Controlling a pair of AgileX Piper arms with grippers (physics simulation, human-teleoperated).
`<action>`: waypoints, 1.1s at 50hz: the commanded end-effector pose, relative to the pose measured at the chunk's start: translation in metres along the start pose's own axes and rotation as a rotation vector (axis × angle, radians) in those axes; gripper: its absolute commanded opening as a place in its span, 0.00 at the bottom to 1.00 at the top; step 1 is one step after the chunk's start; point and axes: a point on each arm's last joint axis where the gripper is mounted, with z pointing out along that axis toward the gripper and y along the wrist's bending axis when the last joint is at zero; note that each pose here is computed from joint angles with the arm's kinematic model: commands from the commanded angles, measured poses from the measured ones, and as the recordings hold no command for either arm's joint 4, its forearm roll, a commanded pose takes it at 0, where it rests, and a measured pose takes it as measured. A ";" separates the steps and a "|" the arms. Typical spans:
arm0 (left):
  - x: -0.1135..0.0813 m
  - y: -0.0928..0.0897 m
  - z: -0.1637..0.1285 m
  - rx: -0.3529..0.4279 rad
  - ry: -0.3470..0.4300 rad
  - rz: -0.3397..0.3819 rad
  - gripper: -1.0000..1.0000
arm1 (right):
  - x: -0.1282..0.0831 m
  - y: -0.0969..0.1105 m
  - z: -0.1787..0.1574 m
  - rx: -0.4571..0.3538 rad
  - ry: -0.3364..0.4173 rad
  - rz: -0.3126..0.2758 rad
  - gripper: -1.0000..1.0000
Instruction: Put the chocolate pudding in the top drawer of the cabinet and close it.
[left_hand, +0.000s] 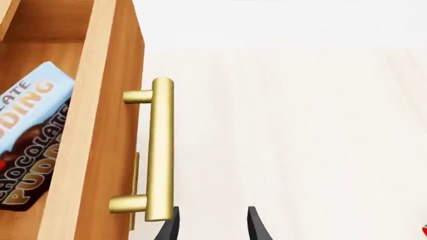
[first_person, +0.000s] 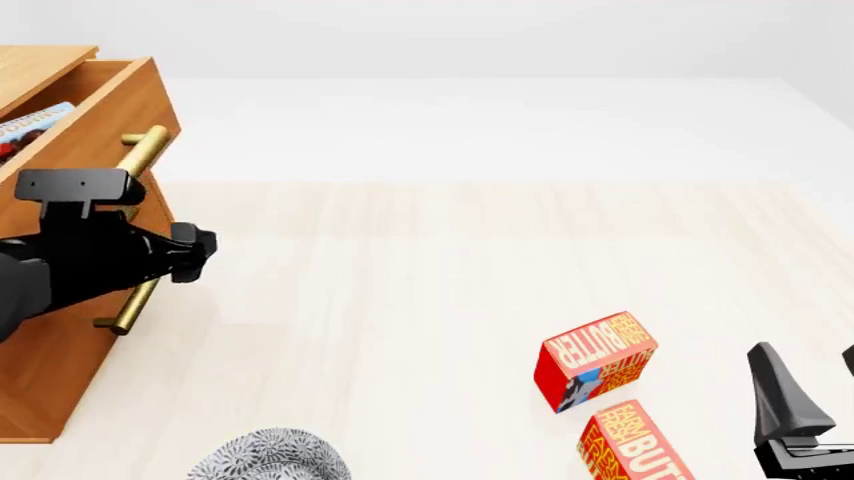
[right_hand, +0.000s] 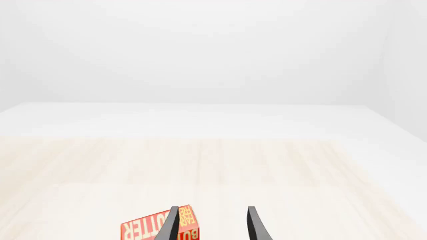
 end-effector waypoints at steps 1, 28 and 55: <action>-0.001 0.018 0.005 -0.064 0.000 -0.031 1.00 | 0.000 0.000 0.000 0.000 0.000 0.000 1.00; -0.013 0.041 -0.005 -0.149 -0.020 -0.109 1.00 | 0.000 0.000 0.000 0.000 0.000 0.000 1.00; -0.038 0.093 -0.033 -0.343 -0.086 -0.223 1.00 | 0.000 0.000 0.000 0.000 0.000 0.000 1.00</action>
